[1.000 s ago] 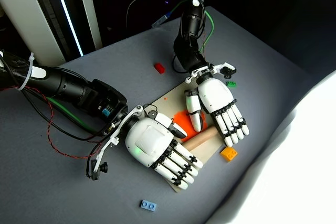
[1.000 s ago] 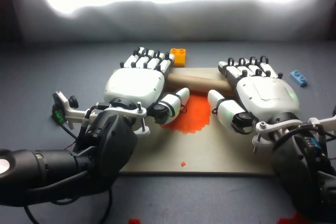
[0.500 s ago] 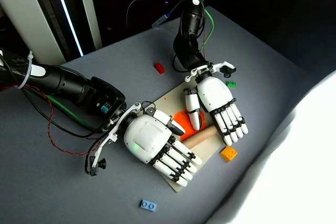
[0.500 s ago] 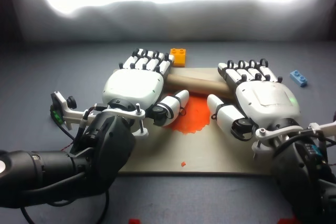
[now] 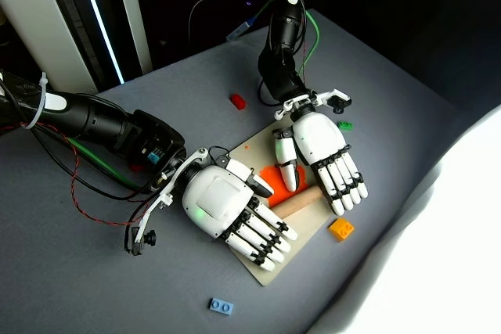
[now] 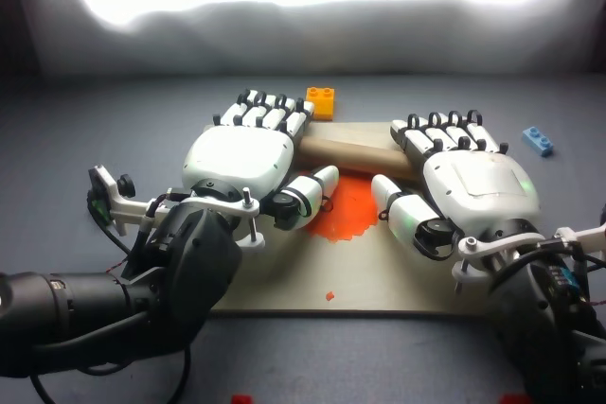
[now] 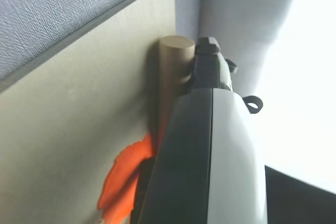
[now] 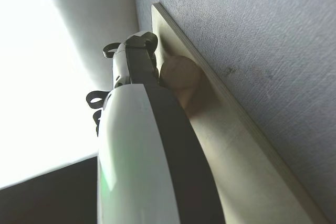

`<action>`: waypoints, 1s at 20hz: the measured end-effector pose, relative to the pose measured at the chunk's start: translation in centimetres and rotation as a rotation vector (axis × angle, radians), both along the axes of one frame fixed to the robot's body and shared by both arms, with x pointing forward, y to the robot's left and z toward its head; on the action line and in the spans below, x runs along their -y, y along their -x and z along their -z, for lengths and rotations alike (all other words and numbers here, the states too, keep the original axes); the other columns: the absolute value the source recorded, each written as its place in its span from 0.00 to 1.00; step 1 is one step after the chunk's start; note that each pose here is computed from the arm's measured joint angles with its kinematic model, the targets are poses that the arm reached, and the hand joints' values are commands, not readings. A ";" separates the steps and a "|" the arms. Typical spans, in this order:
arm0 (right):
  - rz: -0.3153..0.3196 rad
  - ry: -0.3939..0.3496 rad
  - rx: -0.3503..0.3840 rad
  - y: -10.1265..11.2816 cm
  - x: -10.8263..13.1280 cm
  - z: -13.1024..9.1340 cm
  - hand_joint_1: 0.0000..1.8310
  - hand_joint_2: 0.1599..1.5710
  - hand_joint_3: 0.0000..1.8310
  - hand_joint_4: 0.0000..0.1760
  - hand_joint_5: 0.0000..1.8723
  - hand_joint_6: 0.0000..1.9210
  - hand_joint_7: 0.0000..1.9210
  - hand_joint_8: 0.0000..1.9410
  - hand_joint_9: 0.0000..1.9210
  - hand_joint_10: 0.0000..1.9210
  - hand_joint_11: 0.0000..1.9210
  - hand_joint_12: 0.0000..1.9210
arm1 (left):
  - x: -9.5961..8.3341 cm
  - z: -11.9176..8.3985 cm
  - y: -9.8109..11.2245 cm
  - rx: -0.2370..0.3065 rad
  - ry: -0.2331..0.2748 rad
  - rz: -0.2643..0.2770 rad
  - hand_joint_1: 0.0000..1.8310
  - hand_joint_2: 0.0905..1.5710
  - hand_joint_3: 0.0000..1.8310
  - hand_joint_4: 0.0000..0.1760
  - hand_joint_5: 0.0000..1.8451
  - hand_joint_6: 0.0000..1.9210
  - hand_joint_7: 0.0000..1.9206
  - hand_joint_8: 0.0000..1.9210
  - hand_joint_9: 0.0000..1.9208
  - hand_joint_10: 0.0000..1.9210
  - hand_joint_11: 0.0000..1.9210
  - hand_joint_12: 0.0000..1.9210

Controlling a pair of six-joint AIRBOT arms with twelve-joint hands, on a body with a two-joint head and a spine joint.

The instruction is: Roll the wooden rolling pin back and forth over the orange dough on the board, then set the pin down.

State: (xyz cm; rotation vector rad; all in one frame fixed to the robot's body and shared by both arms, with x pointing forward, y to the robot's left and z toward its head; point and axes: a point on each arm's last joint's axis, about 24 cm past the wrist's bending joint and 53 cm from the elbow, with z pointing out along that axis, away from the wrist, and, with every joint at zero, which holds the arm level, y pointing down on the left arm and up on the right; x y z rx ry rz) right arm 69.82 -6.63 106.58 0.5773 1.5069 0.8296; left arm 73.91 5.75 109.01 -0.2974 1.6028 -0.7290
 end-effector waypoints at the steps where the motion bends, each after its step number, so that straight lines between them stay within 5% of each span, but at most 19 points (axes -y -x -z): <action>1: 0.001 0.001 -0.003 0.0 0.0 0.1 0.00 0.98 0.00 0.00 0.14 0.00 0.13 0.00 0.08 0.00 0.00 0.19 | 0.0 0.0 0.0 -0.001 0.000 0.001 0.00 0.94 0.01 0.00 0.05 0.00 0.04 0.00 0.01 0.00 0.00 0.00; 8: 0.008 -0.001 -0.005 0.5 0.0 0.1 0.00 0.98 0.00 0.00 0.13 0.00 0.12 0.00 0.08 0.00 0.00 0.14 | -0.4 0.3 1.0 0.002 0.004 -0.003 0.00 0.94 0.01 0.00 0.06 0.00 0.05 0.00 0.02 0.00 0.00 0.00; 10: 0.004 0.008 0.000 0.8 -0.1 0.2 0.00 0.97 0.00 0.00 0.14 0.01 0.14 0.00 0.10 0.01 0.00 0.26 | -0.6 0.4 1.2 0.009 0.007 -0.008 0.00 0.94 0.00 0.00 0.05 0.00 0.05 0.00 0.02 0.00 0.00 0.00; 20: 0.008 0.005 0.005 1.7 -0.4 0.1 0.00 0.96 0.00 0.00 0.12 0.00 0.14 0.00 0.10 0.01 0.00 0.29 | -1.1 0.7 2.1 0.013 -0.002 -0.010 0.00 0.92 0.00 0.00 0.05 0.00 0.06 0.00 0.03 0.00 0.00 0.00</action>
